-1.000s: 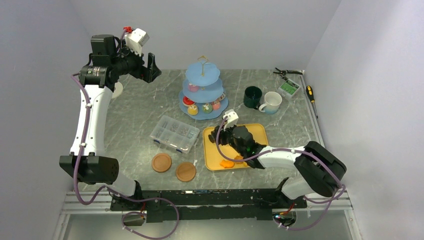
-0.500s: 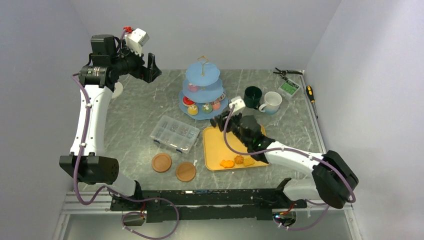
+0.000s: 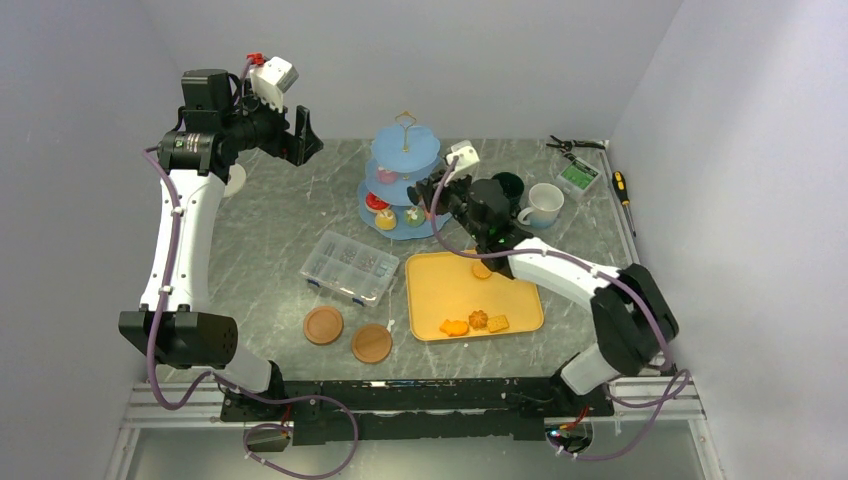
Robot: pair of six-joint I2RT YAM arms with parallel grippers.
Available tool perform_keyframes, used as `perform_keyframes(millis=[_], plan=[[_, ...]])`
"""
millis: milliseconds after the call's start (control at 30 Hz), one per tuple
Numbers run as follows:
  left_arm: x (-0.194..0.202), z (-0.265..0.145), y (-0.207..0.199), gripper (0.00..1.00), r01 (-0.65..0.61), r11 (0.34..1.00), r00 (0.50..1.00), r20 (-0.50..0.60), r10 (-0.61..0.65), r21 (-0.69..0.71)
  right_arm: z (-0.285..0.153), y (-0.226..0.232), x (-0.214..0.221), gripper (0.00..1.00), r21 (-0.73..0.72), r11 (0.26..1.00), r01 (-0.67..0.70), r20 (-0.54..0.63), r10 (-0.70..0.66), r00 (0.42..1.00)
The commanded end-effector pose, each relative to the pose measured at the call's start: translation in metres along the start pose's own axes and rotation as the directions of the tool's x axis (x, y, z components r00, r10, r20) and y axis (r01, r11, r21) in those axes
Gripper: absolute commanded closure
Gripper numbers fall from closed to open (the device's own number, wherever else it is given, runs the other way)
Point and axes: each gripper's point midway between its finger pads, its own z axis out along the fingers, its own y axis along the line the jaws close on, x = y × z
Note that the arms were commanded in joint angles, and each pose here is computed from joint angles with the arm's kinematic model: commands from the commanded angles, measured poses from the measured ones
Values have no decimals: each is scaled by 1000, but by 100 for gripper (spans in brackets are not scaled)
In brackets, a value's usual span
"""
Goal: Serve the afternoon tea
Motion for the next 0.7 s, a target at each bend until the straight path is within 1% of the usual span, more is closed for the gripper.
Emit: perform_keyframes(millis=[0,233,467,567,667], plan=[[-13,-11,-4,7,-16,1000,999,37,16,4,23,4,-29,64,-32,999,-8,100,11,995],[-12,-10,-3,7,-21,1000,999,31,21,1,46,-3,-14,64,4,999,-52,109,51,993],[-11,-10,-3,7,-20,1000,999,28,20,1,57,-6,-5,62,12,998,-67,108,65,992],[-11,-10,-3,7,-21,1000,999,29,21,-3,60,-7,-1,57,11,998,-65,97,64,993],[-12,-11,-4,7,-21,1000,999,31,21,-1,62,-6,2,51,8,998,-64,84,63,995]])
